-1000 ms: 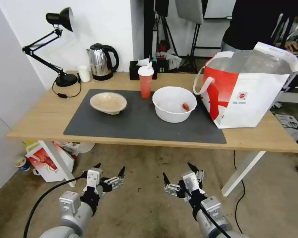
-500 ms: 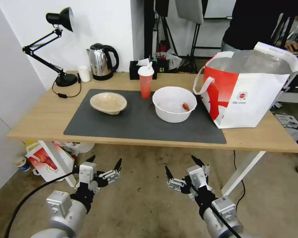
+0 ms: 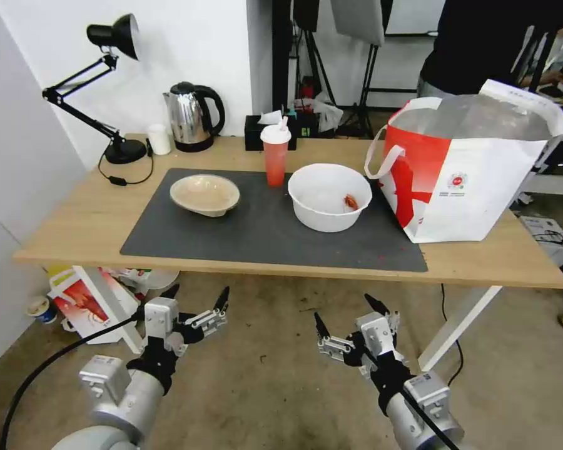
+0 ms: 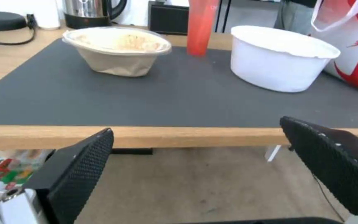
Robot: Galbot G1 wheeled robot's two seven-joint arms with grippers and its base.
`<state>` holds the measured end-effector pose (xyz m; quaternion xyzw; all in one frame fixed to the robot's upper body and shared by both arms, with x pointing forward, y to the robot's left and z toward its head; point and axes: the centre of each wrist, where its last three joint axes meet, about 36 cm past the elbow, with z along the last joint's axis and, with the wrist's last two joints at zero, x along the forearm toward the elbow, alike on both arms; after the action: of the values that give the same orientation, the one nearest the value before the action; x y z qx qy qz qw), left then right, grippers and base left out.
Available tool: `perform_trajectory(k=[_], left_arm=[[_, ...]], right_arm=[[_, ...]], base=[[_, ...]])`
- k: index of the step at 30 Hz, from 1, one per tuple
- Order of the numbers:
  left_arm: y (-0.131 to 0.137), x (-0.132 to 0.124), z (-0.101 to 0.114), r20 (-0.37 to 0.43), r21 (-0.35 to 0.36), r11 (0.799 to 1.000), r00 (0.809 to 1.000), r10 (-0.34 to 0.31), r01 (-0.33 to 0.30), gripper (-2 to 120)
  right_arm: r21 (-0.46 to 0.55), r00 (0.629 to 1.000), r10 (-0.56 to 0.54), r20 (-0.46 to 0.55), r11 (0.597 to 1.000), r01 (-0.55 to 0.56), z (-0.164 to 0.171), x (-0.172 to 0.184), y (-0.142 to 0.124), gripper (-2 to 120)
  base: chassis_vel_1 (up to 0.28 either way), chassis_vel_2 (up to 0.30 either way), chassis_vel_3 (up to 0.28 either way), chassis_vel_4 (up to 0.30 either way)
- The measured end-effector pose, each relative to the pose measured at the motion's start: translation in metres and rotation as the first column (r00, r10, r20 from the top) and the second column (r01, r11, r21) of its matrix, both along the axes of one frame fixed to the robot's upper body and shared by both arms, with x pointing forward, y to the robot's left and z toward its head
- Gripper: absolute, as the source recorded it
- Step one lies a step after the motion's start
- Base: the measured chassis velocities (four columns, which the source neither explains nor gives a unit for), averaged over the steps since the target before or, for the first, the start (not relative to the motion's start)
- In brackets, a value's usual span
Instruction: Pick up the trash from the table and place it into the takeout bag.
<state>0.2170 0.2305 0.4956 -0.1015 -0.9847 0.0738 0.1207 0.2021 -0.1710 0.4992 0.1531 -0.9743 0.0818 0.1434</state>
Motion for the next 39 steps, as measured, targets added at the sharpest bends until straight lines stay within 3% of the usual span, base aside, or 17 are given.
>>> perform_trajectory(k=[13, 20, 27, 31, 39], left_arm=[[0.0006, 0.0081, -0.0070, 0.003, -0.039, 0.999, 1.000, 0.014, -0.014, 100], [0.0005, 0.0103, -0.0073, 0.010, -0.041, 0.999, 1.000, 0.019, -0.018, 100], [0.0019, 0.0093, -0.0058, 0.029, 0.029, 0.999, 0.999, 0.022, -0.023, 100], [0.0011, 0.0078, -0.0070, 0.049, 0.127, 0.991, 0.998, 0.038, -0.044, 100], [-0.0009, 0.0053, -0.0073, 0.071, 0.207, 0.974, 0.995, 0.075, -0.088, 100]], right_arm=[[0.004, 1.000, -0.016, -0.002, 1.000, 0.016, -0.0014, -0.0016, -0.0005, 100], [0.051, 0.998, -0.026, 0.051, 0.998, 0.024, -0.0015, -0.0009, -0.0009, 100], [0.074, 0.995, -0.029, 0.096, 0.997, 0.022, -0.0008, 0.0018, -0.0035, 100], [0.062, 0.994, -0.033, 0.106, 0.998, 0.026, -0.0003, 0.0042, -0.0073, 100], [0.063, 0.993, -0.029, 0.118, 0.998, 0.021, 0.0006, 0.0061, -0.0075, 100]], base=[[0.000, 0.000, 0.000, 0.000], [0.000, 0.000, 0.000, 0.000], [0.000, 0.000, 0.000, 0.000], [0.000, 0.000, 0.000, 0.000], [0.000, 0.000, 0.000, 0.000]])
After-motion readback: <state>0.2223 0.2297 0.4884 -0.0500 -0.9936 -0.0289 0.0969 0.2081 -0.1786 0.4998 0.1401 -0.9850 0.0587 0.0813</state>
